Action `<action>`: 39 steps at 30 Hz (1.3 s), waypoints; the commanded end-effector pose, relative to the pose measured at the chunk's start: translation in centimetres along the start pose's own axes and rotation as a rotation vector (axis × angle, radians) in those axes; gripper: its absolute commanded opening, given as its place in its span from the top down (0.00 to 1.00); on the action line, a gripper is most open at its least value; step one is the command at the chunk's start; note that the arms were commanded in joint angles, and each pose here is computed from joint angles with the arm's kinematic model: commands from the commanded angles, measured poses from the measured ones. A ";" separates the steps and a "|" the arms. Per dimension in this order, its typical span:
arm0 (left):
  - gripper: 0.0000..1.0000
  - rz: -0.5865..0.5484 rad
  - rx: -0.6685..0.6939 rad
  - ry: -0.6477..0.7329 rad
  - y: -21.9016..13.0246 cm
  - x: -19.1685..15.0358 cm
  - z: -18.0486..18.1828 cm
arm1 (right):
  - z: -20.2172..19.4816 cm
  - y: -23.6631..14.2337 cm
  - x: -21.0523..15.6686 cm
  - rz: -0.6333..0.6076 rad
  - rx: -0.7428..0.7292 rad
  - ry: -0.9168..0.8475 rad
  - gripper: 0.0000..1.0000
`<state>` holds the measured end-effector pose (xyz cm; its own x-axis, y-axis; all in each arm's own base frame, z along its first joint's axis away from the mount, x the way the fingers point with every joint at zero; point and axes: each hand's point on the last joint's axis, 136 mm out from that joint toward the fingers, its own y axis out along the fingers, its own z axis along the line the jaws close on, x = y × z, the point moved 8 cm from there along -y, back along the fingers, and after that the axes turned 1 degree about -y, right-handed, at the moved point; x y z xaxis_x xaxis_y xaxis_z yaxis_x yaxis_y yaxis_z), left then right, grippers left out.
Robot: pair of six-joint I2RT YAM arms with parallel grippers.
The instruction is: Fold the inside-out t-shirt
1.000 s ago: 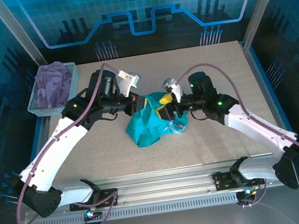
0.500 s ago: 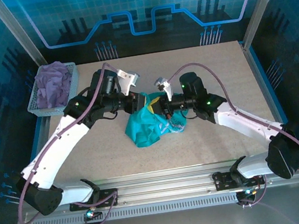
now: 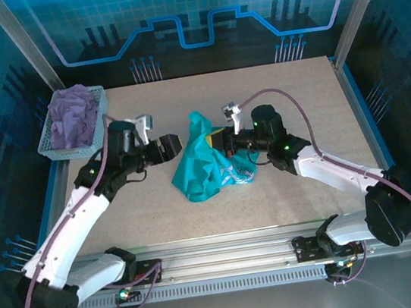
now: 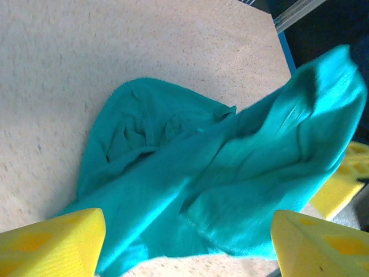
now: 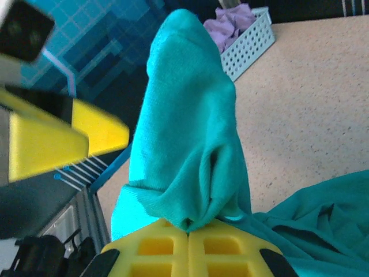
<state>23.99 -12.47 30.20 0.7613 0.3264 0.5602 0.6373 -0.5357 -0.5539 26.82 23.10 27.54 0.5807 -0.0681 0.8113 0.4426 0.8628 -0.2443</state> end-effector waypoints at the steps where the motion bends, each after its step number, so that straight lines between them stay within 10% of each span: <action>1: 0.26 0.008 -0.109 -0.239 0.9 -1.0 0.2 | 0.0 -0.6 1.0 -0.091 -0.017 0.010 1.00; 39: 0.66 0.079 -0.309 -0.504 6.4 -3.4 0.8 | 0.0 -0.3 1.1 -0.105 -0.014 0.007 1.00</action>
<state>25.87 -16.19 24.10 0.8111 0.5709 0.1270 0.5730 -0.7321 -0.3684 27.18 22.89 27.51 0.5768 -0.1267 0.8070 0.4889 0.8450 -0.2168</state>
